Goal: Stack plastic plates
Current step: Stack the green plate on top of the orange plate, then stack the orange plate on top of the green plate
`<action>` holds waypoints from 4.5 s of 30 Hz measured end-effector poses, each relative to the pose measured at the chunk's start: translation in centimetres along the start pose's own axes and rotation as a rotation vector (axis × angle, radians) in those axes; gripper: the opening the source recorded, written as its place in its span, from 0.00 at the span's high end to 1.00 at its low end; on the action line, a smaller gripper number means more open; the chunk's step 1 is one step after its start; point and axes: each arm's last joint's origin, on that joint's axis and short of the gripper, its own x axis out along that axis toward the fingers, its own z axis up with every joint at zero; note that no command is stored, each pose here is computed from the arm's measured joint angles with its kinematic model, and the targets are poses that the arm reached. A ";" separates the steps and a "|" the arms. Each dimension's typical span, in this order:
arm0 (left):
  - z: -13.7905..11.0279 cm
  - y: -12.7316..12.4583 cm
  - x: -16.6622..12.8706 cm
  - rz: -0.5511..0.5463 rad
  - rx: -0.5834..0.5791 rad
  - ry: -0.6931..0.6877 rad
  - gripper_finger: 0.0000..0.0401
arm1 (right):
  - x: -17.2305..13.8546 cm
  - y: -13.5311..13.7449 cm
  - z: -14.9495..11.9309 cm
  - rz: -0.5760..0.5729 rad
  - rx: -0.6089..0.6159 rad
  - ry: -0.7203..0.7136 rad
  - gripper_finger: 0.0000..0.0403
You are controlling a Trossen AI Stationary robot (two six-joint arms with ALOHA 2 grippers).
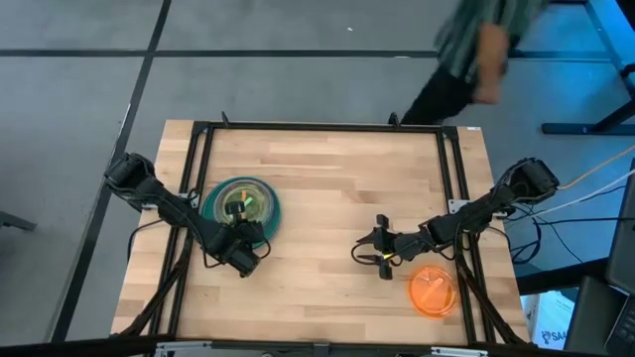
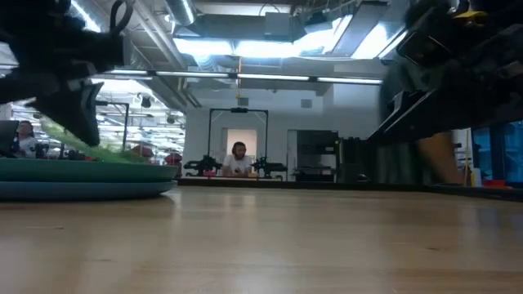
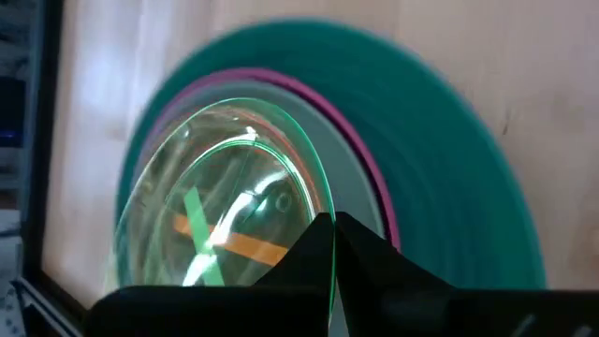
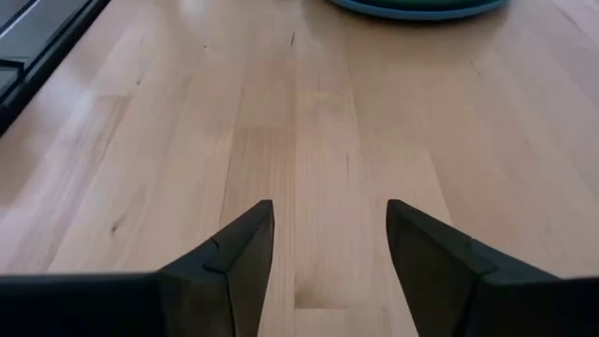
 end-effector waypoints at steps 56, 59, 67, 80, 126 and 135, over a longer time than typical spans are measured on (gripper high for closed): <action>8.6 -10.2 -2.4 -0.604 -0.407 -0.788 0.68 | -11.2 12.8 -4.7 0.135 0.269 0.651 0.51; 9.0 -9.7 -1.9 -0.584 -0.408 -0.788 0.68 | -11.2 13.3 -5.6 0.130 0.243 0.655 0.51; 9.7 -9.0 -1.2 -0.540 -0.391 -0.792 0.68 | -9.1 14.1 -7.5 0.069 0.267 0.672 0.51; 9.9 -8.7 -1.0 -0.531 -0.398 -0.793 0.68 | -7.5 13.7 -6.2 0.044 0.034 0.573 0.93; 15.3 -9.2 7.6 -0.558 0.125 -0.768 0.68 | -1.5 11.6 2.1 0.012 0.028 0.219 0.49; 16.7 -7.5 10.6 -0.531 0.201 -0.799 0.68 | -1.7 12.0 2.1 0.018 0.081 0.199 0.49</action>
